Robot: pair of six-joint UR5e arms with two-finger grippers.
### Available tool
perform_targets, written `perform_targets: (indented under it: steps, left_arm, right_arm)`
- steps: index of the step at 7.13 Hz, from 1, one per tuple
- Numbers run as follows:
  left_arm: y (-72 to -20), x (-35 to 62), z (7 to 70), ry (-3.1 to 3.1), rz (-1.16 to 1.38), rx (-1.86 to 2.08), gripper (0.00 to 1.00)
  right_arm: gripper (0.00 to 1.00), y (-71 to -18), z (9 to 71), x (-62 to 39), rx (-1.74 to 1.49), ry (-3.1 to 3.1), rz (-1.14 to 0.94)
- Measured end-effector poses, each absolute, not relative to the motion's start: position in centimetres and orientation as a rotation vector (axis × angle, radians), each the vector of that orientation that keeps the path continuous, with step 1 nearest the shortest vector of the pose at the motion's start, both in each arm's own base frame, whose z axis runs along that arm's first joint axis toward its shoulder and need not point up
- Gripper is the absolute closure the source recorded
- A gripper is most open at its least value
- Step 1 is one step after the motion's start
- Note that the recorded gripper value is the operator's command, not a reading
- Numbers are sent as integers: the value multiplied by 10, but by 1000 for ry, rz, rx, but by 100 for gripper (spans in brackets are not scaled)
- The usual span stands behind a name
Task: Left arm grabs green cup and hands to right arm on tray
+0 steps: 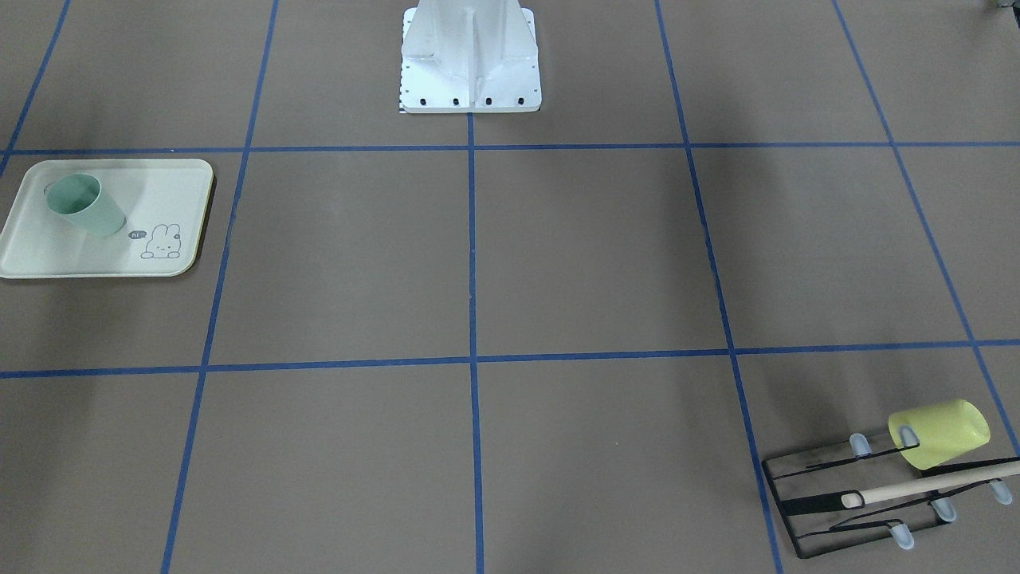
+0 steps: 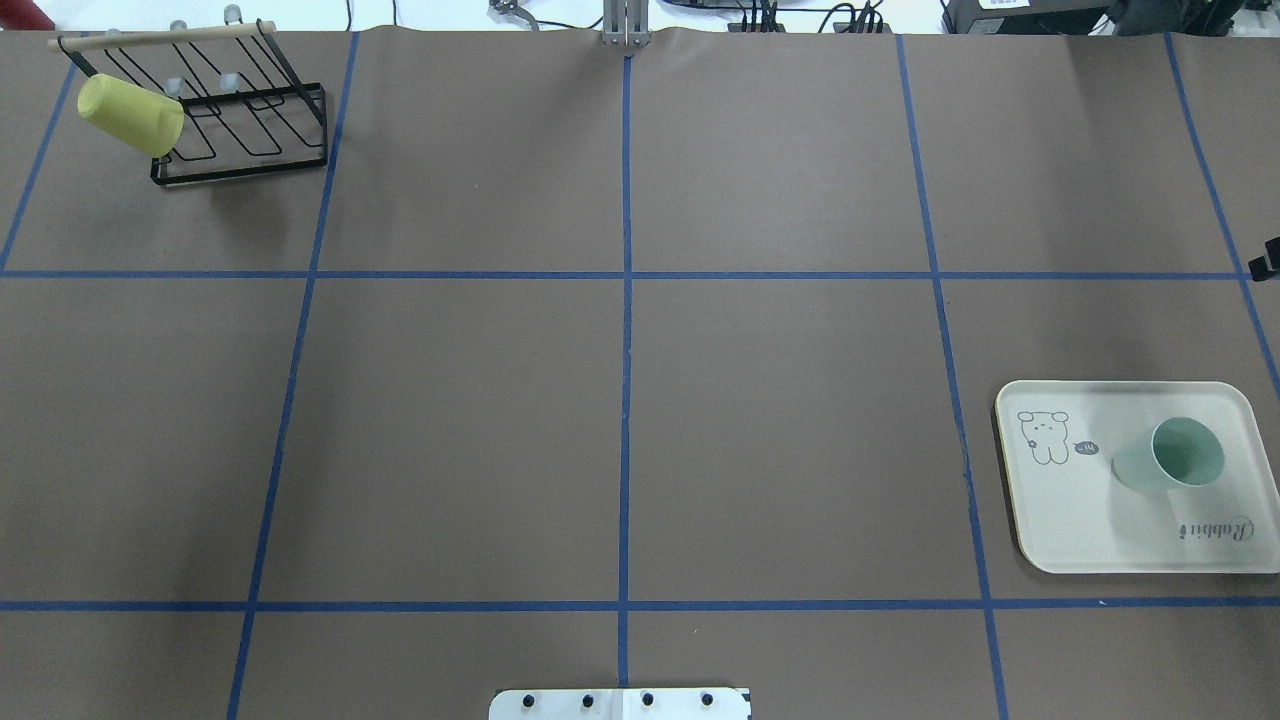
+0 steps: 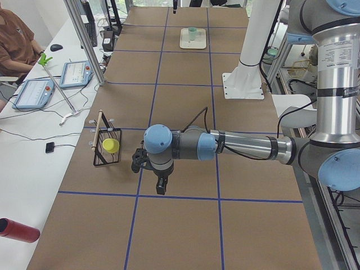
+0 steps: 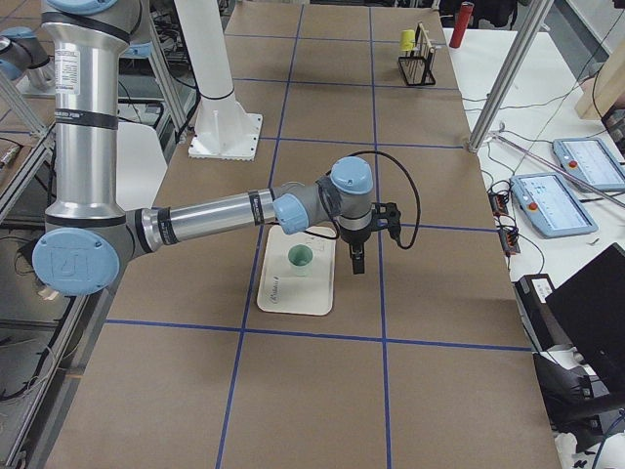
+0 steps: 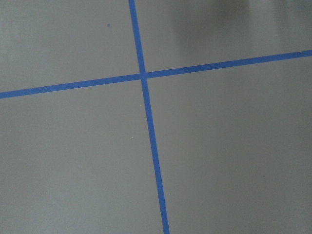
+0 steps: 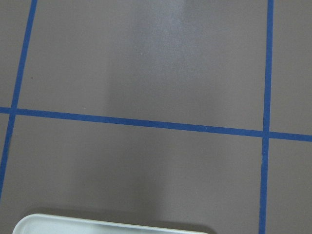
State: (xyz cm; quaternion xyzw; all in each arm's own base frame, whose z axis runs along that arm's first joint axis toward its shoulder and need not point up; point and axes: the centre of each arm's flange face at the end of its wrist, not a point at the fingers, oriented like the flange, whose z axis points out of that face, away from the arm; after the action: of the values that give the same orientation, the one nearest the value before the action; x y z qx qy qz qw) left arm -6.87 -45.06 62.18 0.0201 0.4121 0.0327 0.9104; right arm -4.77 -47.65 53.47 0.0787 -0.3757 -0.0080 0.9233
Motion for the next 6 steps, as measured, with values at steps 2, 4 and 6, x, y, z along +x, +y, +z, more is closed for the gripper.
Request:
perform_targets:
  steps: [2,4,6]
  left_arm:
    - [-455,-70,628,872,-10,7,0]
    - [-457,-70,628,868,-47,5,0]
    - [-458,-69,628,866,-63,1,0]
  right_arm:
    - [0,-473,550,-46,136,-763,-10]
    - [0,-473,577,-34,104,-750,17]
    - [0,-474,596,-17,91,-758,27]
